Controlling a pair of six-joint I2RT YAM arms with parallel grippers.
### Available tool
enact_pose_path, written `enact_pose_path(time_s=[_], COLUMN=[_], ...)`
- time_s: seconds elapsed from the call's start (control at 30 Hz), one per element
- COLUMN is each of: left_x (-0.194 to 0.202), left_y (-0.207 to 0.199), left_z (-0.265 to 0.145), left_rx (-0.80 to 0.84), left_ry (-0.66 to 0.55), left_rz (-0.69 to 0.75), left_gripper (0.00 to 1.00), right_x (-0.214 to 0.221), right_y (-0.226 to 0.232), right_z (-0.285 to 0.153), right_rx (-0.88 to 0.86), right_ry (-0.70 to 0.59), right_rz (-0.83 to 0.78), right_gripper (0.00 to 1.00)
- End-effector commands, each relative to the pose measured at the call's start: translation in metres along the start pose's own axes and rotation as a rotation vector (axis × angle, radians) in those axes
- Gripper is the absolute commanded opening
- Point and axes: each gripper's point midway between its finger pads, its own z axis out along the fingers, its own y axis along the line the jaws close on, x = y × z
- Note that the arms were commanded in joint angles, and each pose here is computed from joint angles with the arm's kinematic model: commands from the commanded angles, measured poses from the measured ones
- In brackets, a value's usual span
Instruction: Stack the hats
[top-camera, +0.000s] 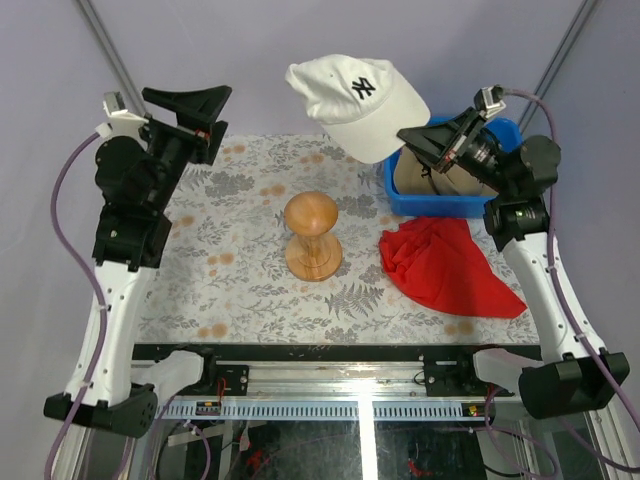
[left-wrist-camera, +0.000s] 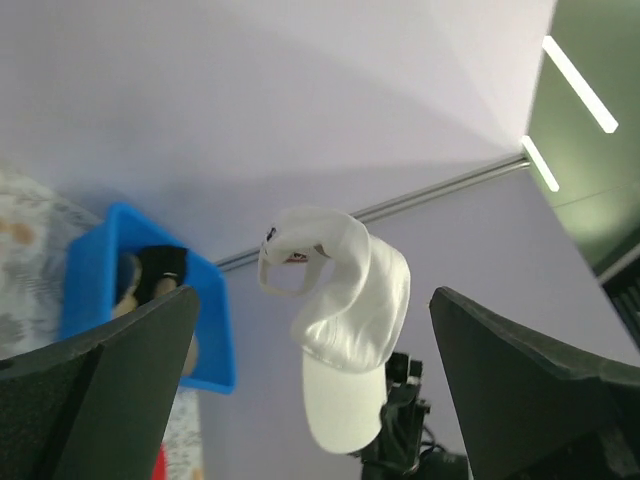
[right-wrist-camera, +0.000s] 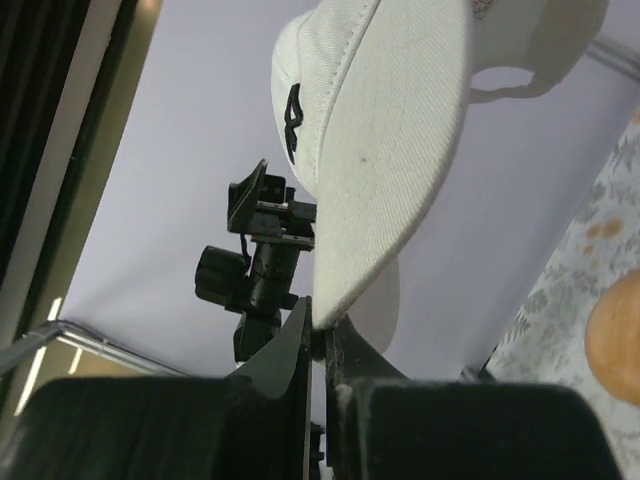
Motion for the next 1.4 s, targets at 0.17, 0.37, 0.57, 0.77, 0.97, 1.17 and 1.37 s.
enact_pose_path(time_s=[0.17,0.37,0.57,0.77,0.97,1.17,1.37], left_x=[0.019,0.004,-0.003,-0.002,0.002,0.009,0.023], left_y=[0.129,0.155,0.166,0.171,0.178,0.190,0.211], left_z=[-0.044,-0.069,-0.086,-0.091,-0.090,-0.090,-0.087], left_rx=[-0.316,-0.404,-0.453,-0.466,-0.467,-0.476,-0.472], left_ry=[0.099,0.078,0.068,0.068,0.081,0.108,0.172], left_rz=[0.099,0.153,0.179,0.181,0.163,0.149,0.127], left_gripper=[1.00,1.00,0.99,1.00,1.00,1.00,1.00], right_x=[0.054,0.091,0.104,0.118,0.128,0.128,0.133], right_y=[-0.020,-0.062,-0.084,-0.109,-0.119,-0.122,-0.158], right_z=[0.037,0.060,0.058,0.045,0.027,-0.008,-0.058], right_rx=[0.002,0.287,0.188,0.257,0.280,0.293,0.363], right_ry=[0.238,0.337,0.346,0.361,0.359,0.301,0.230], right_rz=[0.477,0.308,0.398,0.395,0.376,0.371,0.415], right_gripper=[0.00,0.00,0.00,0.00,0.00,0.00,0.00])
